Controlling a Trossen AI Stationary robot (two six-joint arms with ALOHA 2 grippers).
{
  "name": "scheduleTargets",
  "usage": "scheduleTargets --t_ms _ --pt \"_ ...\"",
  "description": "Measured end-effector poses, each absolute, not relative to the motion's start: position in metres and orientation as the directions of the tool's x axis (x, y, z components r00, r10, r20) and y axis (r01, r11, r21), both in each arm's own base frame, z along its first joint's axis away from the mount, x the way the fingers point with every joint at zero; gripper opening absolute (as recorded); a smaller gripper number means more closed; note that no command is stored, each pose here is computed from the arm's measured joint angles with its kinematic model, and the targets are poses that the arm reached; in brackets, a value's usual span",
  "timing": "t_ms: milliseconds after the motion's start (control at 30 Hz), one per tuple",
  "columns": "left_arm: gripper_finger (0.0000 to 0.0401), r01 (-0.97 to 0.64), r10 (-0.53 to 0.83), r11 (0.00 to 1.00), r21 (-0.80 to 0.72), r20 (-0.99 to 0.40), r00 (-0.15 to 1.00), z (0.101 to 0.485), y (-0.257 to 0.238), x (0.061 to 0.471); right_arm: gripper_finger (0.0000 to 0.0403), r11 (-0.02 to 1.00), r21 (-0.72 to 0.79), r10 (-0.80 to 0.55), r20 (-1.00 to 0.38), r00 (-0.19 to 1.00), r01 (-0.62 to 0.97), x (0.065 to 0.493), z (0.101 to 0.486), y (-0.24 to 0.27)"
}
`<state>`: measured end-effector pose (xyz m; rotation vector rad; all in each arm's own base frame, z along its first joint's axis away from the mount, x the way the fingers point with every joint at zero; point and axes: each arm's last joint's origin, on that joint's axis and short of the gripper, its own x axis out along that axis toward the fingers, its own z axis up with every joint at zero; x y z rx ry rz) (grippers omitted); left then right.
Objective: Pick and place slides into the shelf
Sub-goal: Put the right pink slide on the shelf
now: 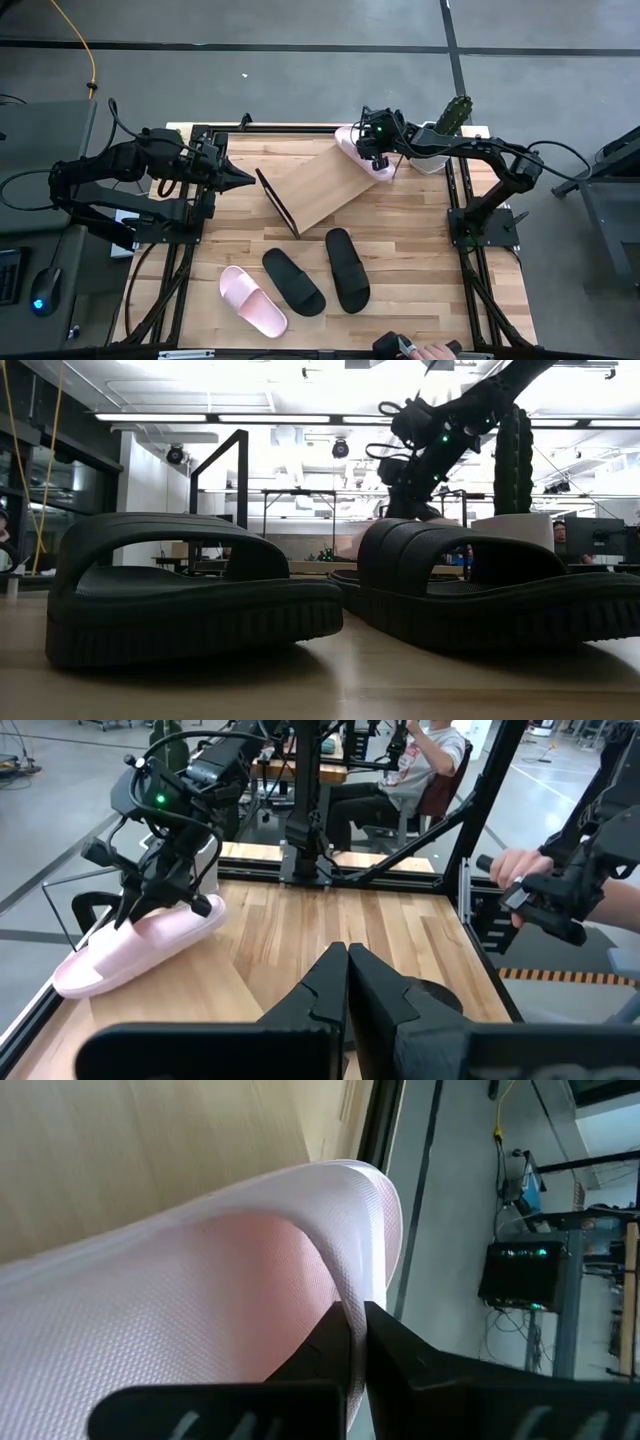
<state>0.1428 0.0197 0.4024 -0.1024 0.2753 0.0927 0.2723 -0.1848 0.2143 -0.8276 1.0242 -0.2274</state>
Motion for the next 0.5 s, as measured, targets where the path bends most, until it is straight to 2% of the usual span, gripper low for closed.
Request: scheduleTargets --t_ms 500 --pt "0.0001 -0.105 0.077 0.991 -0.089 -0.273 0.959 0.4027 0.0197 0.1428 0.0000 0.701 -0.683 -0.533 -0.692 0.486 -0.203 0.2650 0.2116 -0.1906"
